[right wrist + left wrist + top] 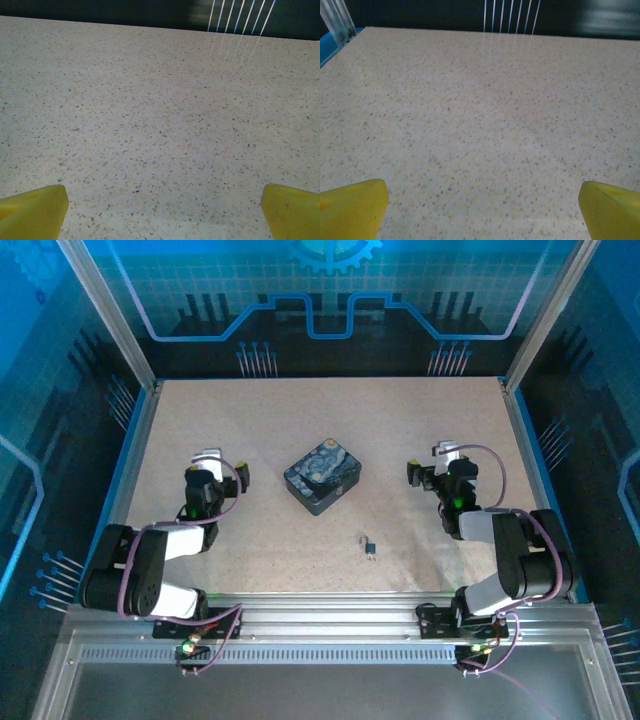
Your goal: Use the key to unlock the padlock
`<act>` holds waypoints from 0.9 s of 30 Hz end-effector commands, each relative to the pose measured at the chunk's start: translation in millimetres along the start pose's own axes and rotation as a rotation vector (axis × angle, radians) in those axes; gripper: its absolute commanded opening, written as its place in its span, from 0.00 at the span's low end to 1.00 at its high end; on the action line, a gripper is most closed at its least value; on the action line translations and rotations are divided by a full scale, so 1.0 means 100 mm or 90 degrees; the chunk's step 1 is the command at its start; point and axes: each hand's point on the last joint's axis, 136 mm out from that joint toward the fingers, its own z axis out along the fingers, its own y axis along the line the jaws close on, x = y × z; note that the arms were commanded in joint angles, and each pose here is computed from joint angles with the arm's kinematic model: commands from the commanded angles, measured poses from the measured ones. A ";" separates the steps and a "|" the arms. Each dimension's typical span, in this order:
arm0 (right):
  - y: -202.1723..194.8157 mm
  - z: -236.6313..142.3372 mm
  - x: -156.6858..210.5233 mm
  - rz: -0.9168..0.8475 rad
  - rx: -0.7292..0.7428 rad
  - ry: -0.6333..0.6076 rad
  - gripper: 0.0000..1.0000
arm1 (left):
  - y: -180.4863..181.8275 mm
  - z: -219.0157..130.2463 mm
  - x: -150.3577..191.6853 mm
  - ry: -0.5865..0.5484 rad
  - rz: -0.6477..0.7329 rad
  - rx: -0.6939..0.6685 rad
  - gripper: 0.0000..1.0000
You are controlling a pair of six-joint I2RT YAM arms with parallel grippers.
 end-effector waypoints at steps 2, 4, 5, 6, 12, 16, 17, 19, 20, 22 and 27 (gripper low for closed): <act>0.01 0.01 0.01 -0.010 0.000 0.003 1.00 | -0.02 0.04 -0.03 -0.065 0.002 0.029 0.99; 0.01 0.01 0.02 -0.009 0.000 0.004 1.00 | -0.02 0.01 -0.01 -0.069 0.001 0.034 0.99; 0.01 0.01 0.02 -0.010 0.001 0.004 1.00 | -0.01 0.01 0.01 -0.061 0.000 0.033 0.99; 0.02 0.01 0.01 -0.010 0.000 0.003 1.00 | 0.00 0.02 0.01 -0.065 -0.001 0.032 0.99; 0.01 0.02 0.01 -0.009 0.000 0.004 1.00 | 0.04 0.21 0.02 0.003 -0.022 0.028 0.99; 0.01 0.01 0.02 -0.009 0.001 0.004 1.00 | 0.04 0.21 0.02 0.003 -0.021 0.029 0.99; 0.01 0.01 0.02 -0.009 0.000 0.004 1.00 | 0.04 0.21 0.02 0.000 -0.021 0.029 0.99; 0.01 0.02 0.01 -0.010 0.001 0.004 1.00 | 0.04 0.21 0.02 0.001 -0.021 0.029 0.99; 0.01 0.02 0.01 -0.009 0.001 0.004 1.00 | 0.04 0.21 0.02 0.000 -0.020 0.029 0.99; 0.01 0.01 0.01 -0.009 0.001 0.004 1.00 | 0.04 0.21 0.02 0.002 -0.019 0.030 0.99; 0.01 0.02 0.01 -0.009 0.001 0.004 1.00 | 0.04 0.21 0.02 0.001 -0.019 0.030 0.99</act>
